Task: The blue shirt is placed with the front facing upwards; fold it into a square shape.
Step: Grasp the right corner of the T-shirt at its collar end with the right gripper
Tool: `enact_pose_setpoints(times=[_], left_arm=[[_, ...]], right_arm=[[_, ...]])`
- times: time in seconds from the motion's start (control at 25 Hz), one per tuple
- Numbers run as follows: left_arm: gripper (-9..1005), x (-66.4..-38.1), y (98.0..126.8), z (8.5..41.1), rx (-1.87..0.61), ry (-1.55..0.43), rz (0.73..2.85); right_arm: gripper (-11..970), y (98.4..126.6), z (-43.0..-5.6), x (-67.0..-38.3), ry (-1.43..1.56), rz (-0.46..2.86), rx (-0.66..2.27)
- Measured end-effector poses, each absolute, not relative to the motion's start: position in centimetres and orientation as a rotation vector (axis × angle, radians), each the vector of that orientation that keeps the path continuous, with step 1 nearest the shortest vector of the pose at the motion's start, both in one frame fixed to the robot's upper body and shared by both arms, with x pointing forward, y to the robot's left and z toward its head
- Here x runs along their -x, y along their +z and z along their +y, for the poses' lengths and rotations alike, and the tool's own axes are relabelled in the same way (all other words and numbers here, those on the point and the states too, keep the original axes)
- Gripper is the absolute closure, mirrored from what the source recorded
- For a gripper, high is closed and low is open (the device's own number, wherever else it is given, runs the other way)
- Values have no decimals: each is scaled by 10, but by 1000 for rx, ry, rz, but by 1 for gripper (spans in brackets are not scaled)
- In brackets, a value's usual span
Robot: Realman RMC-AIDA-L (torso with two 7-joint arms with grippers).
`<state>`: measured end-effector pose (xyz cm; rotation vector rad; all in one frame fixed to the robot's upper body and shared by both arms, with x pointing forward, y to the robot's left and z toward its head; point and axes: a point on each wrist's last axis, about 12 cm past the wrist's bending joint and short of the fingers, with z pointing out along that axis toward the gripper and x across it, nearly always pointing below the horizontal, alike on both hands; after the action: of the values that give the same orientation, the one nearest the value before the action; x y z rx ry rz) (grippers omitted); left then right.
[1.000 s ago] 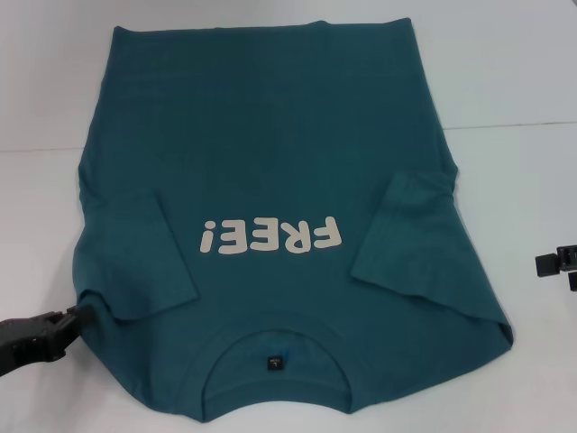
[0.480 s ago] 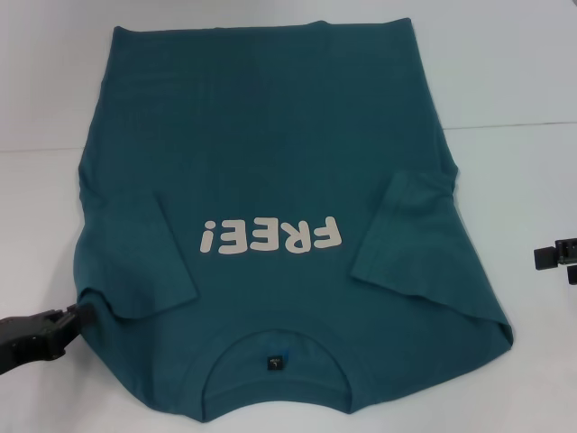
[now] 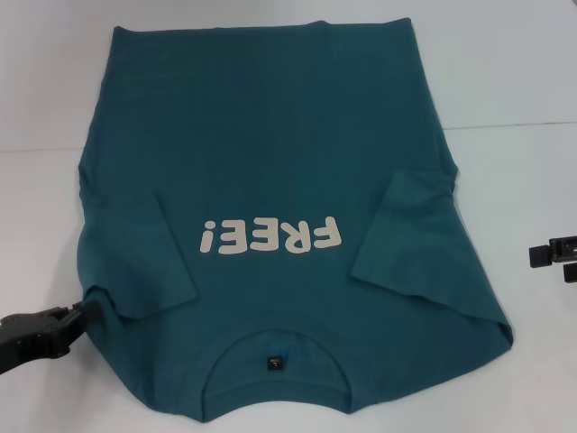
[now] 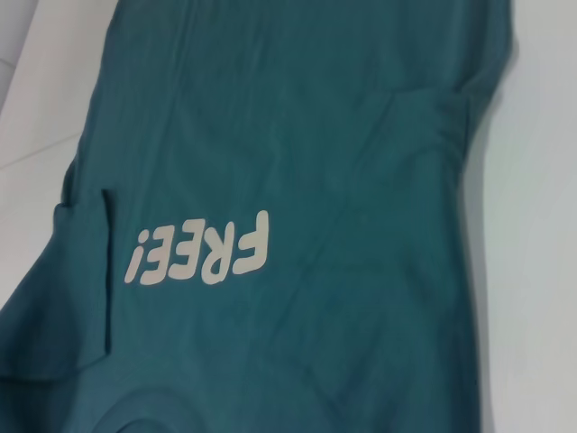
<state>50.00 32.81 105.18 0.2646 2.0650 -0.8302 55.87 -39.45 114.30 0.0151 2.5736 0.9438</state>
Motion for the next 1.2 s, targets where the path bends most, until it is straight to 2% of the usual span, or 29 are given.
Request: enact_pose_setpoints(times=[0.6, 1.2], left_arm=[[963, -500, 1053, 328, -259, -839, 2047], [963, -501, 1053, 326, -269, -837, 2040]], right_arm=[[107, 1127, -381, -567, 908, 2649, -17], [110, 1111, -371, -561, 938, 2676, -23]])
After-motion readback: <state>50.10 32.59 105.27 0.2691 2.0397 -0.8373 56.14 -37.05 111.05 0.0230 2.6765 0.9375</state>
